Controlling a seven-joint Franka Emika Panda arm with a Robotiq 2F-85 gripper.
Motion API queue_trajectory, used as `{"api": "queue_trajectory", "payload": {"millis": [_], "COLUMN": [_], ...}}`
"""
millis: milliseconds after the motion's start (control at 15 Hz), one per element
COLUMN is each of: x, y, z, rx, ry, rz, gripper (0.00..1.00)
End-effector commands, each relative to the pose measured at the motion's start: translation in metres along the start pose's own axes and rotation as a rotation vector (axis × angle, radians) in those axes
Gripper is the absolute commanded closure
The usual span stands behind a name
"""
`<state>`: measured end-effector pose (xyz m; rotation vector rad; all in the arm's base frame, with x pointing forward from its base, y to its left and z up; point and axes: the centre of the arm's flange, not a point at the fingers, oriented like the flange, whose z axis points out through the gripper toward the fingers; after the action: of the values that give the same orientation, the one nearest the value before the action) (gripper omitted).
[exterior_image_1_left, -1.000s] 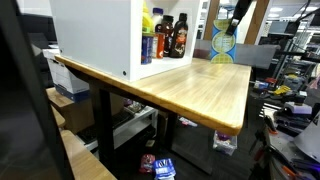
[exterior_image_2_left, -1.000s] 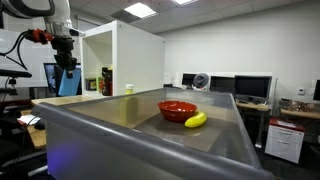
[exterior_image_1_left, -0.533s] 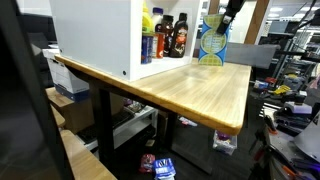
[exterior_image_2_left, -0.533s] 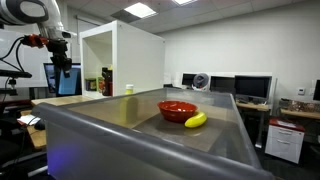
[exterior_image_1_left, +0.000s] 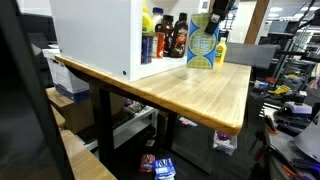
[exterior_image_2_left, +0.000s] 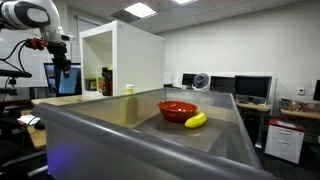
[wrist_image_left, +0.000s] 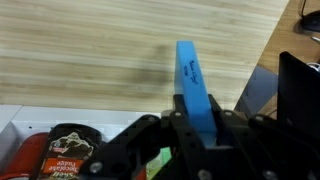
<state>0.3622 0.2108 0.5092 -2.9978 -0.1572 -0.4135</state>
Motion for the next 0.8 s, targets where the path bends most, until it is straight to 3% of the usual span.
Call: {"api": "queue_trajectory", "payload": {"millis": [0, 733], "x": [0.026, 0.066], "y": [-0.013, -0.033], "z": [0.004, -0.015], "rx": [-0.018, -0.035], "ry": [0.025, 0.085], "rz": [-0.021, 0.0], "gripper": [0.94, 0.94]}}
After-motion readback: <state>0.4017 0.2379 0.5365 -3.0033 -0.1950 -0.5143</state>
